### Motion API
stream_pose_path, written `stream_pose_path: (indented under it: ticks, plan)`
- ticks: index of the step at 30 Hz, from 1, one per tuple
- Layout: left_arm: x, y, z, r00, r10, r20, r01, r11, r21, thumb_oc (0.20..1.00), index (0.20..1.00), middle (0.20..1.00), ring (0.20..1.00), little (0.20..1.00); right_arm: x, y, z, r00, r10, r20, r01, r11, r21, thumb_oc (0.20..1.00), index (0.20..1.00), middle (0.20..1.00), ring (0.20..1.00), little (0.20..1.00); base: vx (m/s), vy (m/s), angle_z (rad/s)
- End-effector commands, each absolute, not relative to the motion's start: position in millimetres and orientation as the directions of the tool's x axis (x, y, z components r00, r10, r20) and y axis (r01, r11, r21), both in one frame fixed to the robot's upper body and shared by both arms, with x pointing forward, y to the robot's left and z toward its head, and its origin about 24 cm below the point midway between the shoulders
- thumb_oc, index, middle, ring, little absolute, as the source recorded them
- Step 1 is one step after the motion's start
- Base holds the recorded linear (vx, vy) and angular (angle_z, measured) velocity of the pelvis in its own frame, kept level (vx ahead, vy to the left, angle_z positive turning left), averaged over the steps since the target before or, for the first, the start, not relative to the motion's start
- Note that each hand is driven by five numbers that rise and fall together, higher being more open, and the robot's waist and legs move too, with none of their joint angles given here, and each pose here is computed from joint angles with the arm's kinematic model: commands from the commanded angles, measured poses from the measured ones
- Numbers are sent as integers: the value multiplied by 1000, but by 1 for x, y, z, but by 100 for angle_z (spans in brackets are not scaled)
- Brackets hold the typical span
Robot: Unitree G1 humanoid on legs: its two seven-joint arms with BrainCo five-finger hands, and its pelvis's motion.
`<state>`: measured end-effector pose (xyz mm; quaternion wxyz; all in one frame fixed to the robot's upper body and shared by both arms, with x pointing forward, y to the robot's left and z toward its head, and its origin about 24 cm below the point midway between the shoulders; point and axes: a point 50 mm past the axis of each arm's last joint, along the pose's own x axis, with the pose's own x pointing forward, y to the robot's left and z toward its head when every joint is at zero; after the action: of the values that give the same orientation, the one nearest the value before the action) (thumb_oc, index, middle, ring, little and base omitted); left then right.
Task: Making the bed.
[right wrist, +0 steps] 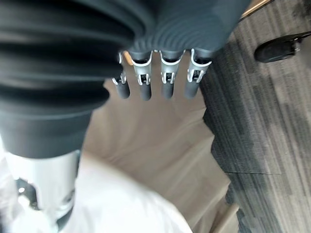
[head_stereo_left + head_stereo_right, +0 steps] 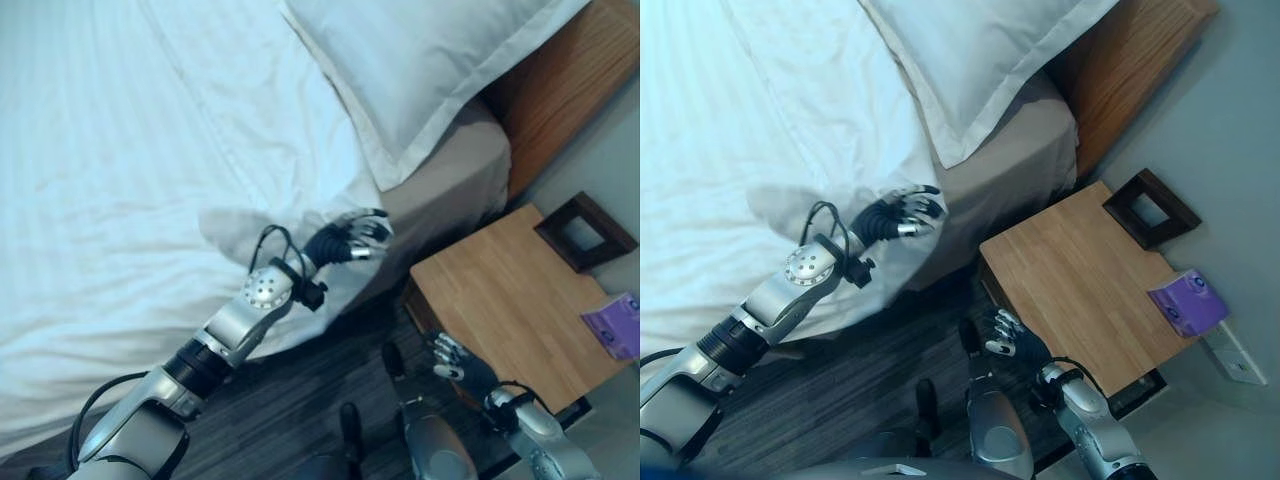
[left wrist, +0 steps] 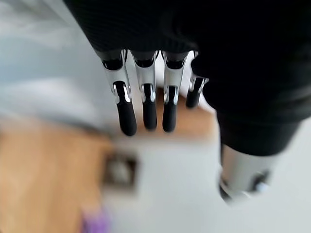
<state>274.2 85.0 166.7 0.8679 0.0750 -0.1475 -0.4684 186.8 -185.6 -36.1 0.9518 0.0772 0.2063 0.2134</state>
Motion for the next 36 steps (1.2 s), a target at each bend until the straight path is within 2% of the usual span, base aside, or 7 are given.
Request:
stream_pose_path:
  ticks: [1, 11, 12, 13, 20, 28, 36]
  plan:
    - [260, 54, 200, 314, -875, 368, 880, 414, 233, 1000, 1000, 1000, 1000, 1000, 179, -189, -36, 813, 452, -368, -412, 892, 185, 1000, 1000, 1000, 1000, 1000, 24, -31, 7]
    - [242, 36, 229, 236, -760, 606, 925, 367, 100, 1000, 1000, 1000, 1000, 1000, 201, -193, -28, 881, 357, -309, -303, 930, 209, 1000, 1000, 1000, 1000, 1000, 17, -9, 11]
    - [248, 56, 223, 338, -697, 633, 887, 461, 34, 1000, 1000, 1000, 1000, 1000, 224, -204, -5, 940, 276, -198, -239, 952, 192, 501, 501, 501, 501, 501, 35, -4, 20]
    - [248, 56, 223, 338, -696, 633, 887, 461, 34, 1000, 1000, 1000, 1000, 1000, 224, -204, -5, 940, 276, -198, -239, 952, 192, 200, 200, 200, 200, 200, 29, -5, 11]
    - [251, 148, 165, 744, -367, 559, 574, 779, -252, 1000, 1000, 1000, 1000, 1000, 307, -183, 125, 921, 92, 380, -247, 890, 383, 200, 200, 200, 200, 200, 11, -5, 12]
    - [231, 193, 122, 895, -145, 422, 341, 831, -439, 1000, 1000, 1000, 1000, 1000, 329, -127, 141, 886, 237, 398, -410, 801, 435, 200, 200, 200, 200, 200, -11, -22, 18]
    - [223, 204, 108, 925, -124, 360, 294, 834, -468, 1000, 1000, 1000, 1000, 1000, 376, -136, 129, 968, 119, 219, -222, 812, 539, 200, 200, 200, 200, 200, -58, -23, 26]
